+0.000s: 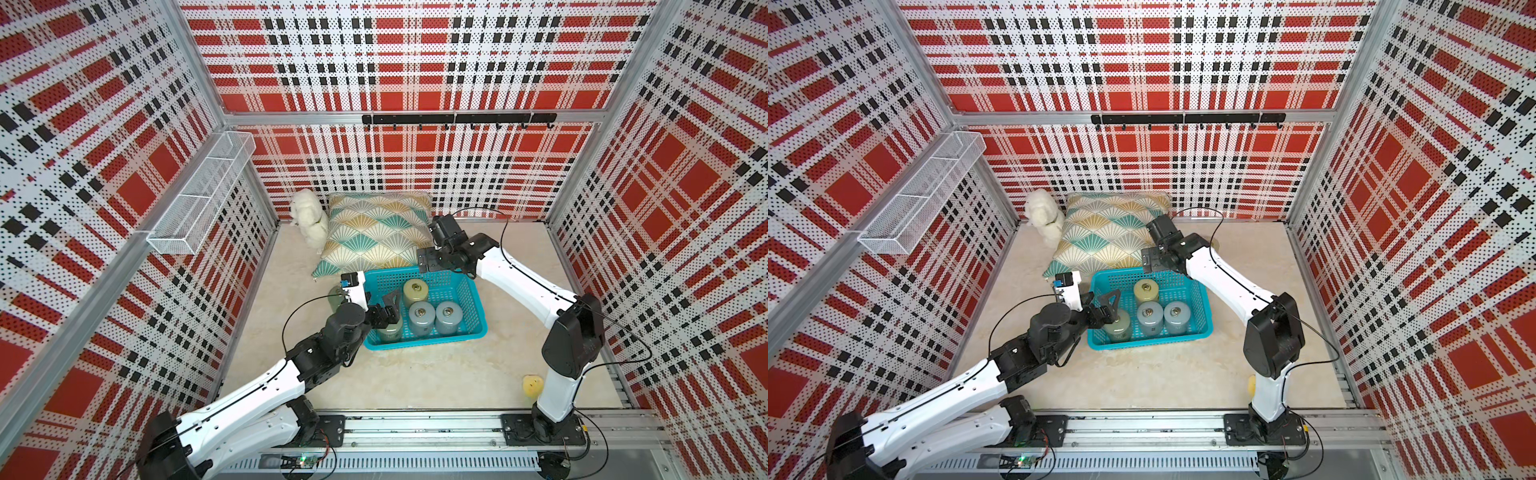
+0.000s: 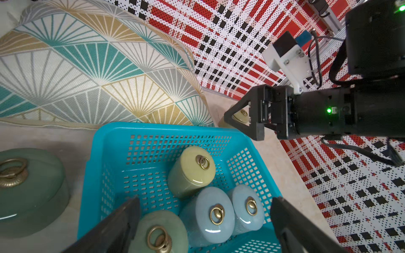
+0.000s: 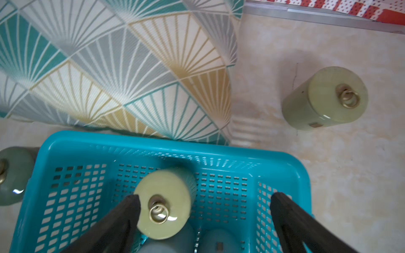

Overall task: Take the tea canister out of the basket
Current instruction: Pick up the tea canister from the basket.

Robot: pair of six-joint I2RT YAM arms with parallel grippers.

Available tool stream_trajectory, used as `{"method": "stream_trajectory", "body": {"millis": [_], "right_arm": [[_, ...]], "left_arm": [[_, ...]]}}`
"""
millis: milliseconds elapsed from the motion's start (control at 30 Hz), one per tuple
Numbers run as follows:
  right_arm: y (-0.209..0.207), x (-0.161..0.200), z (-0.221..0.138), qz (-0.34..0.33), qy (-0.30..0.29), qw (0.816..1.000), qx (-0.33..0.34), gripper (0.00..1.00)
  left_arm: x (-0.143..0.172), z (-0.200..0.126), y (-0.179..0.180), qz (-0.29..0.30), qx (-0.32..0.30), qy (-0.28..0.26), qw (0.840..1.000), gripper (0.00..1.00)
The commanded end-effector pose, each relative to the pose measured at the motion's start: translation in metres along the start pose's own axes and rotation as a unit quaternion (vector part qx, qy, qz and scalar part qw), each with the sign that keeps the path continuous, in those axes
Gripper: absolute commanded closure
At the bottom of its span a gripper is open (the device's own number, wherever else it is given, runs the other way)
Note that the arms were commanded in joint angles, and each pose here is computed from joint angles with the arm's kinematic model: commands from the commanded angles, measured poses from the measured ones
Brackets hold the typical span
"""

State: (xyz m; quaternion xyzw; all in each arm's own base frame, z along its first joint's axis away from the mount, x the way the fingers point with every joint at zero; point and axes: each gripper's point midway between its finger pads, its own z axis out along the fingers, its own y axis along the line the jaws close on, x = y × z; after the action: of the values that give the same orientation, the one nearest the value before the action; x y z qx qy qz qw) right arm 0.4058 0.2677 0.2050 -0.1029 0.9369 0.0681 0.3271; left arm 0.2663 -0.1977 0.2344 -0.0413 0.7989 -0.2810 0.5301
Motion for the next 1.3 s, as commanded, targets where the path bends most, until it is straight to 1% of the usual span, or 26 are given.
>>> {"method": "stream_trajectory", "body": {"millis": [0, 100, 200, 367, 667, 967, 1133, 1167, 1267], "right_arm": [[0.018, 0.02, 0.003, -0.015, 0.024, 1.0, -0.006, 0.0], [0.038, 0.04, 0.012, -0.023, 0.051, 0.998, -0.027, 0.0], [0.052, 0.057, 0.022, -0.036, 0.073, 0.996, -0.032, 0.0], [0.054, 0.078, 0.046, -0.049, 0.11, 0.993, -0.018, 0.0], [0.052, 0.097, 0.078, -0.063, 0.139, 0.988, 0.006, 0.0], [0.049, 0.097, 0.107, -0.054, 0.149, 0.987, 0.013, 0.0], [0.05, 0.094, 0.114, -0.052, 0.149, 0.987, 0.01, 0.03], [0.05, 0.094, 0.114, -0.052, 0.149, 0.987, 0.011, 0.05], [0.051, 0.093, 0.112, -0.052, 0.148, 0.988, 0.011, 0.15]], "left_arm": [[0.006, -0.004, 0.007, -0.006, -0.003, 0.009, 1.0, 0.01], [0.009, -0.005, 0.007, -0.007, -0.001, 0.012, 1.0, 0.0], [0.01, -0.005, 0.006, -0.006, 0.001, 0.014, 1.0, 0.0], [0.012, -0.003, 0.005, 0.001, 0.003, 0.017, 1.0, 0.0], [0.014, -0.004, -0.001, 0.011, 0.022, 0.017, 1.0, 0.0], [0.011, -0.009, -0.006, 0.013, 0.034, 0.008, 0.999, 0.0], [0.008, -0.013, -0.008, 0.013, 0.041, 0.001, 0.999, 0.0], [0.008, -0.014, -0.008, 0.014, 0.041, 0.001, 0.999, 0.0], [0.007, -0.014, -0.008, 0.014, 0.041, 0.0, 0.999, 0.0]]}}
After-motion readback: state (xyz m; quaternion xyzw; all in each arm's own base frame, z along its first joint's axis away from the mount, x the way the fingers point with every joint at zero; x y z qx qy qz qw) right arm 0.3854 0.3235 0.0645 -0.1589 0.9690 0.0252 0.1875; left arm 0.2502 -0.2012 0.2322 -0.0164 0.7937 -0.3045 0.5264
